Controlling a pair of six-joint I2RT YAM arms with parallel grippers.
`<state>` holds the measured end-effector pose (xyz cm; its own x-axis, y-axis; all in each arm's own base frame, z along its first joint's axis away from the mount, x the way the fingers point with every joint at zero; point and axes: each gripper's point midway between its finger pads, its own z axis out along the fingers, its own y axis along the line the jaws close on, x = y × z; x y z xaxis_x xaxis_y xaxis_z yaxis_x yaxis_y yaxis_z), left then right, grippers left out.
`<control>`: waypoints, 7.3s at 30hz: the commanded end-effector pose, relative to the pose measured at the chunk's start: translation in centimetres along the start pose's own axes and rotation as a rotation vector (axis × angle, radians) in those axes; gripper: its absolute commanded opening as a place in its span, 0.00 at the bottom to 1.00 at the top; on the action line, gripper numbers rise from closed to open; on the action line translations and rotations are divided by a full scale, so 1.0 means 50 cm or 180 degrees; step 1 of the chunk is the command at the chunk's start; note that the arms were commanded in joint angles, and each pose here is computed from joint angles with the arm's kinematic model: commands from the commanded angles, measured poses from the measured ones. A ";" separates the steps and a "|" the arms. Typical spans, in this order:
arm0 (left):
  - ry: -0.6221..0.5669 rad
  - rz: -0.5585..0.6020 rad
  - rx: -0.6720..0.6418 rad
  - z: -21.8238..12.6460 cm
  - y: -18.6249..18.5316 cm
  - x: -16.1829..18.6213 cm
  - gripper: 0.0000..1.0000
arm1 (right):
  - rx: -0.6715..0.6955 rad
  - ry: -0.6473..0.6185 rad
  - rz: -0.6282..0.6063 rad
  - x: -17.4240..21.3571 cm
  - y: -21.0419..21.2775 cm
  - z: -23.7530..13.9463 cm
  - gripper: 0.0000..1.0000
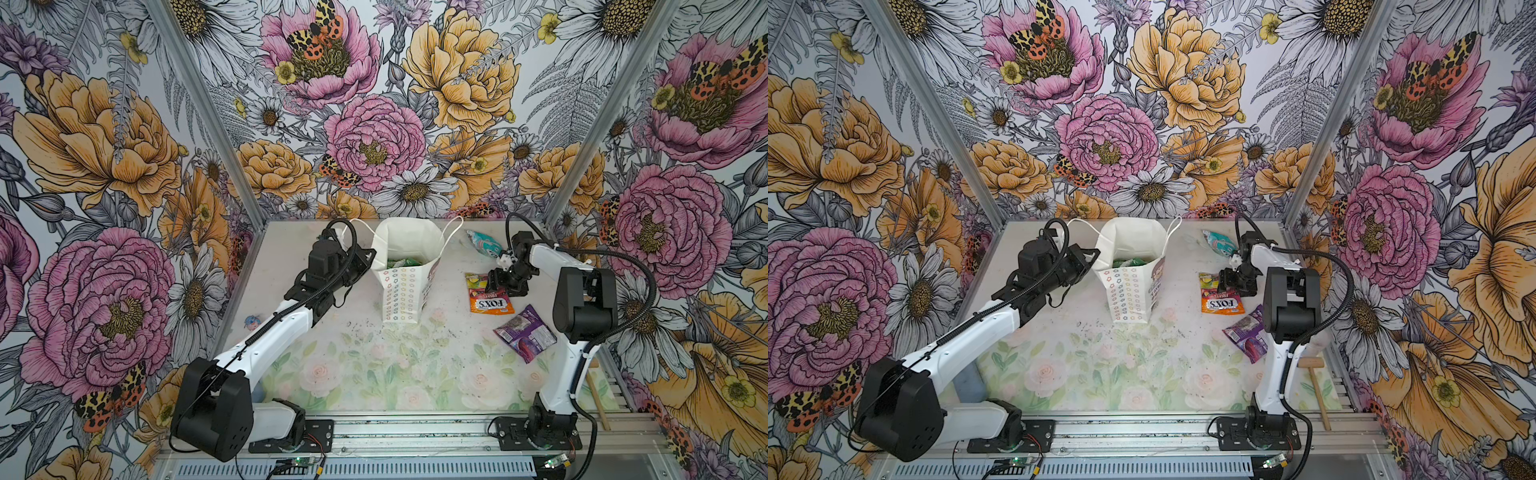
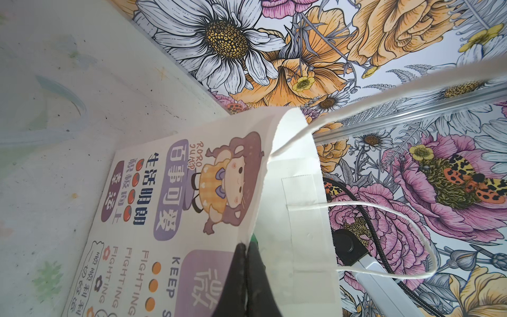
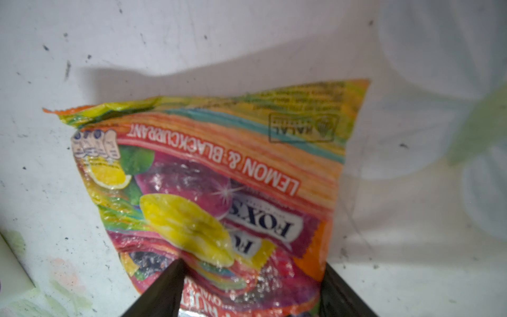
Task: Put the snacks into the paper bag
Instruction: 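Lower the right gripper onto the orange Fox's packet and close it, then lift the orange Fox's packet with the right gripper off the table, then swing the held orange packet over the bag opening beside the left gripper, then lower the orange packet into the bag and open the right gripper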
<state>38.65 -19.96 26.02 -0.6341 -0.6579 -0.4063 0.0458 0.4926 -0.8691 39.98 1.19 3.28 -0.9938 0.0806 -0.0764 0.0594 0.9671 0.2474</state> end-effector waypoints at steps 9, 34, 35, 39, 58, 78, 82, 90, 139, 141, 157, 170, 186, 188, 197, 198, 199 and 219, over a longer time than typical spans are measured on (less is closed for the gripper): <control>-0.0073 -0.0024 0.0005 0.000 0.000 -0.014 0.00 | 0.0046 0.0038 -0.0045 0.012 -0.001 0.006 0.59; -0.0085 -0.0026 0.0008 -0.005 0.000 -0.013 0.00 | -0.0324 -0.0253 0.0179 -0.006 0.043 -0.068 0.08; -0.0085 -0.0033 0.0008 -0.005 0.000 -0.013 0.00 | -0.0353 -0.0280 0.0187 -0.007 0.048 -0.075 0.06; -0.0085 -0.0031 0.0008 -0.005 0.000 -0.013 0.00 | -0.0462 -0.0381 0.0244 -0.013 0.061 -0.104 0.00; -0.0087 -0.0006 -0.0001 -0.007 -0.001 -0.013 0.00 | -0.0725 -0.1126 0.0423 -0.023 0.136 -0.349 0.00; -0.0086 -0.0013 0.0055 -0.007 -0.009 -0.013 0.00 | -0.0784 -0.2041 0.0361 0.002 0.200 -0.634 0.00; -0.0079 -0.0007 0.0059 -0.008 -0.010 -0.011 0.00 | -0.0782 -0.2254 0.0330 0.010 0.211 -0.684 0.00; -0.0086 -0.0003 0.0071 -0.011 -0.014 -0.012 0.00 | -0.0945 -0.2688 0.0263 0.042 0.257 -0.795 0.00; -0.0097 -0.0002 0.0084 -0.015 -0.018 -0.012 0.00 | -0.0862 -0.2964 -0.0210 0.053 0.616 -0.776 0.00; -0.0087 -0.0001 0.0081 -0.013 -0.017 -0.009 0.00 | -0.0821 -0.2917 -0.0212 0.052 0.626 -0.758 0.00; -0.0071 -0.0011 0.0122 -0.012 -0.021 -0.007 0.00 | -0.0368 -0.2628 -0.0254 0.036 0.659 -0.631 0.00; -0.0069 0.0005 0.0164 -0.013 -0.033 -0.007 0.00 | -0.0009 -0.2467 -0.0272 0.009 0.655 -0.558 0.00; -0.0024 0.0010 0.0174 -0.004 -0.036 -0.001 0.00 | 0.0170 -0.2217 -0.0351 0.029 0.663 -0.498 0.00; -0.0024 0.0014 0.0178 -0.003 -0.037 0.000 0.00 | 0.0174 -0.2205 -0.0358 0.031 0.667 -0.493 0.00; -0.0020 0.0026 0.0197 -0.008 -0.041 0.002 0.00 | 0.0178 -0.2148 -0.0350 0.032 0.676 -0.473 0.00; -0.0022 0.0030 0.0197 -0.008 -0.041 0.003 0.00 | 0.0175 -0.2139 -0.0356 0.033 0.677 -0.470 0.00; -0.0020 0.0026 0.0198 -0.009 -0.041 0.003 0.00 | 0.0179 -0.2133 -0.0360 0.033 0.678 -0.468 0.00; -0.0028 0.0033 0.0223 -0.012 -0.044 0.005 0.00 | 0.0197 -0.1855 -0.0457 0.069 0.704 -0.414 0.00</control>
<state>38.25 -20.47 26.48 -0.6389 -0.6508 -0.4103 0.0628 0.4874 -0.8709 36.59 30.33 30.51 -0.7956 0.0178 -0.6055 -0.0577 0.9928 0.1049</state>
